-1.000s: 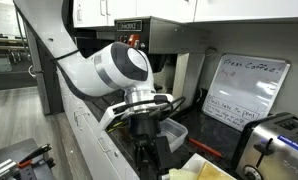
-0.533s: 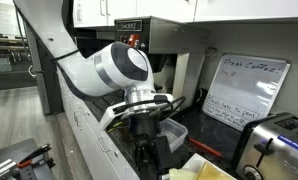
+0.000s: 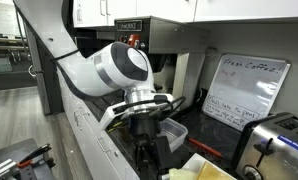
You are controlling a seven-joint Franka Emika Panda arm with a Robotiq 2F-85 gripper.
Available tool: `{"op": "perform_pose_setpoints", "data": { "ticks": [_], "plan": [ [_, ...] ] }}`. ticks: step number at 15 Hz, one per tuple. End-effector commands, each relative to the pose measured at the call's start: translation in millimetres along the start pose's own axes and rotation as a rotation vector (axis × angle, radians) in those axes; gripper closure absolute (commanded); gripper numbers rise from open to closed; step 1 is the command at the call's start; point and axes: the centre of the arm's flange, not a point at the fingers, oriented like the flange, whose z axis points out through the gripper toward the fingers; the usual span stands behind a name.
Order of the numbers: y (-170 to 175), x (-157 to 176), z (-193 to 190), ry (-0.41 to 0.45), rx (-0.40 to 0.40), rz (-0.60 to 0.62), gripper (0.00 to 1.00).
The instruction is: Put a slice of bread in the tupperware
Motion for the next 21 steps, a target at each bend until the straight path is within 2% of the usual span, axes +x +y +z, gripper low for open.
{"op": "perform_pose_setpoints", "data": {
  "ticks": [1, 6, 14, 15, 21],
  "plan": [
    [1, -1, 2, -0.007, -0.004, 0.001, 0.00],
    [4, -10, 15, 0.016, -0.045, -0.019, 0.00],
    [29, -15, 47, 0.020, -0.143, -0.011, 0.00],
    [28, -18, 36, 0.003, -0.119, -0.016, 0.00],
    [27, -18, 35, 0.007, -0.121, -0.016, 0.00]
  ]
}}
